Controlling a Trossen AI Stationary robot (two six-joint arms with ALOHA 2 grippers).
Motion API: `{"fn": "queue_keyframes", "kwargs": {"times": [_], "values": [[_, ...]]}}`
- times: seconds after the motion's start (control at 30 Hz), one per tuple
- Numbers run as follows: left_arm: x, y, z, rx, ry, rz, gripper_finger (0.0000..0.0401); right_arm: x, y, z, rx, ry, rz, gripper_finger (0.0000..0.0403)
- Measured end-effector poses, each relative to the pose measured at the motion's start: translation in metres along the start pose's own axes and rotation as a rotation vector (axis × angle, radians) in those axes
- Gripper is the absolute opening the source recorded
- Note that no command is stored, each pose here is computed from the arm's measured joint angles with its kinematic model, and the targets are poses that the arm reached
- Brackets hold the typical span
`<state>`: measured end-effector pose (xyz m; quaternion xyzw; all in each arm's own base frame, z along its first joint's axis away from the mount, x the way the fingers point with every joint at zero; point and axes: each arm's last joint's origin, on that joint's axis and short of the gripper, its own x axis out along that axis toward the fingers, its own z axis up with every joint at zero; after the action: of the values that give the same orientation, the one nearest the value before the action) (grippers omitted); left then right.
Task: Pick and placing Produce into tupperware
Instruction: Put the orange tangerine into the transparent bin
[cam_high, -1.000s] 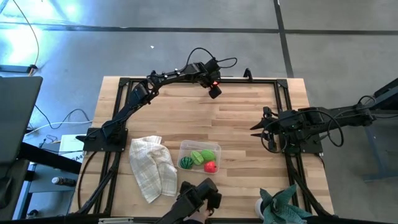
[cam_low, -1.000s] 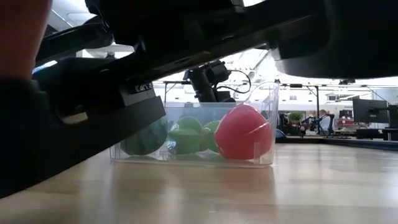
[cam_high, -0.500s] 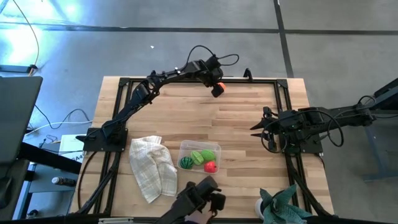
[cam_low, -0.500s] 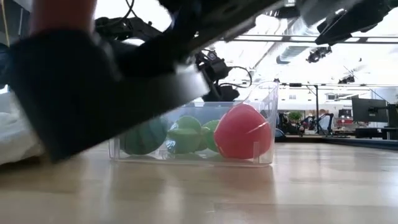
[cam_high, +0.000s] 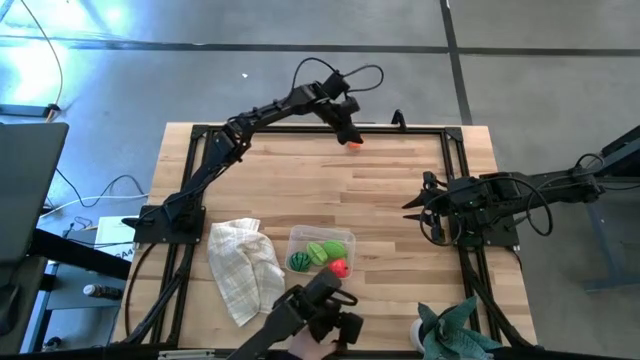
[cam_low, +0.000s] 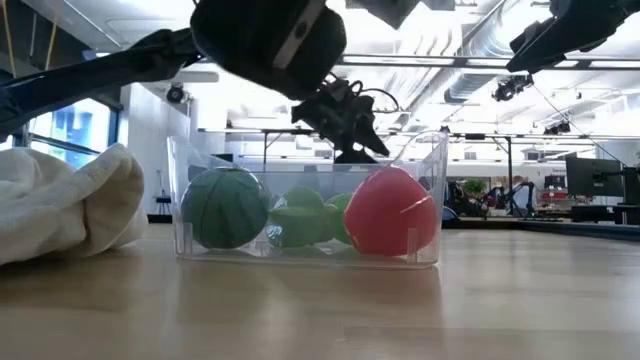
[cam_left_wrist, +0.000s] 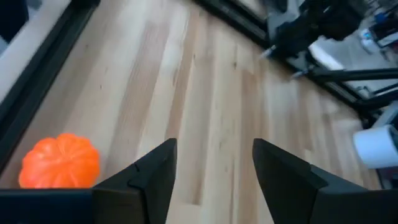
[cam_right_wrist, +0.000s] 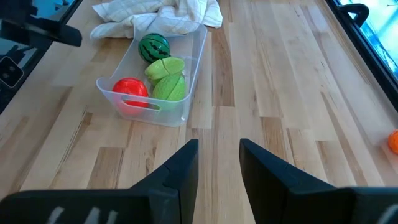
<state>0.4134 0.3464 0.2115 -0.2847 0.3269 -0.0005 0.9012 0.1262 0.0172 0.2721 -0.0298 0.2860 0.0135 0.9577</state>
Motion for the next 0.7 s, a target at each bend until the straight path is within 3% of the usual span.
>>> {"fn": "queue_keyframes", "kwargs": {"times": [0.23,0.5,0.7], "values": [[-0.001,-0.007,0.002,0.008,-0.006,-0.115,0.0174,0.000,0.000,0.000,0.000,0.000,0.000,0.0106],[0.002,-0.023,0.009,0.075,-0.053,-0.410,0.0148,0.000,0.000,0.000,0.000,0.000,0.000,0.0106],[0.013,-0.052,0.027,0.232,-0.129,-0.641,0.0121,0.000,0.000,0.000,0.000,0.000,0.000,0.0106]]}}
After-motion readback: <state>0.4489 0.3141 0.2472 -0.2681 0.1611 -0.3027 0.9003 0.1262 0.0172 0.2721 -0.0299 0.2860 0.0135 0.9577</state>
